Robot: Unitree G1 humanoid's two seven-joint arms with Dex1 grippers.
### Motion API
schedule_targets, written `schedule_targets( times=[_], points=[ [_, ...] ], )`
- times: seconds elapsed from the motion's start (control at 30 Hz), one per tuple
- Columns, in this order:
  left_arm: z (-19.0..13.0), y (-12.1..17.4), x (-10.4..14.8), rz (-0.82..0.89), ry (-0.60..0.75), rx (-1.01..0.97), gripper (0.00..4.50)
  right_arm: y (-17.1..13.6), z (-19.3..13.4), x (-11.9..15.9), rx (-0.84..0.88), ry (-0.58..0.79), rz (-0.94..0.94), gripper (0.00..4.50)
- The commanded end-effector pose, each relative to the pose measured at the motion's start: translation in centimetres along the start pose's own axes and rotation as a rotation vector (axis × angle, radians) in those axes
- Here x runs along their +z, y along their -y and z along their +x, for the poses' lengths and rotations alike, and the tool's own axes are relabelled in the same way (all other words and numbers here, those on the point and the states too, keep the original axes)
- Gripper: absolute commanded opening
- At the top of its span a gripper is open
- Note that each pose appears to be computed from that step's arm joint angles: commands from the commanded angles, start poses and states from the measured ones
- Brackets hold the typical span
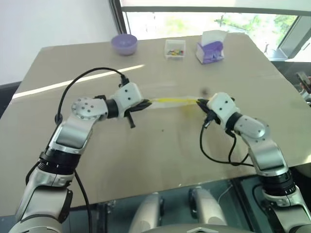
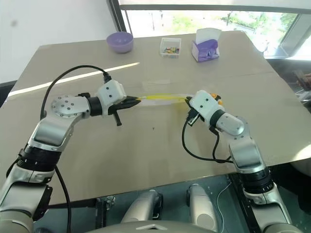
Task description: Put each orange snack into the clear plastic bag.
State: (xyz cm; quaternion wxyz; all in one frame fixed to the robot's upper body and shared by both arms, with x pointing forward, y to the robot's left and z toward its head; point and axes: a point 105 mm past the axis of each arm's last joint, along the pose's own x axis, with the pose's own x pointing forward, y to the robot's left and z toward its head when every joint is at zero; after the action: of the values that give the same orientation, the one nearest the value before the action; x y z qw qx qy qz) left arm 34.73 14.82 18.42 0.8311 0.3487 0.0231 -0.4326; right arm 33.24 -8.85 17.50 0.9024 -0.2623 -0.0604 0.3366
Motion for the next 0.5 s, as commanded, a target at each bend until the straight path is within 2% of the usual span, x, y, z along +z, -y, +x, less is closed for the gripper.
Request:
schedule_targets(
  times=[0.03,0.17,0.27,0.37,0.4,0.43,0.5],
  points=[
    [-0.5,-1.1,1.0,0.035,0.031,0.034,0.00,-0.4,0.8,3.1,-0.001,0.104,-0.004,0.04],
    [-0.4,-1.2,1.3,0.042,0.036,0.030,0.00,-1.2,1.9,4.0,0.011,0.136,0.011,0.04],
    [-0.6,-1.1,1.2,0.044,0.031,0.034,0.00,-1.1,1.4,1.6,0.018,0.037,-0.045,0.04],
    [-0.8,-1.2,0.8,0.048,0.020,0.045,0.00,-0.6,0.6,-0.1,0.025,-0.001,-0.016,0.04],
    [-0.8,-1.1,0.8,0.050,0.019,0.046,0.00,-0.6,0.3,-0.6,0.035,-0.014,-0.021,0.64],
    [-0.8,-1.0,0.8,0.051,0.019,0.046,0.00,-0.6,0.1,-0.9,0.040,-0.024,-0.031,0.80],
    [-0.8,-1.0,0.8,0.054,0.021,0.049,0.00,-0.4,-0.5,-1.2,0.030,-0.030,-0.047,1.72]
  ],
)
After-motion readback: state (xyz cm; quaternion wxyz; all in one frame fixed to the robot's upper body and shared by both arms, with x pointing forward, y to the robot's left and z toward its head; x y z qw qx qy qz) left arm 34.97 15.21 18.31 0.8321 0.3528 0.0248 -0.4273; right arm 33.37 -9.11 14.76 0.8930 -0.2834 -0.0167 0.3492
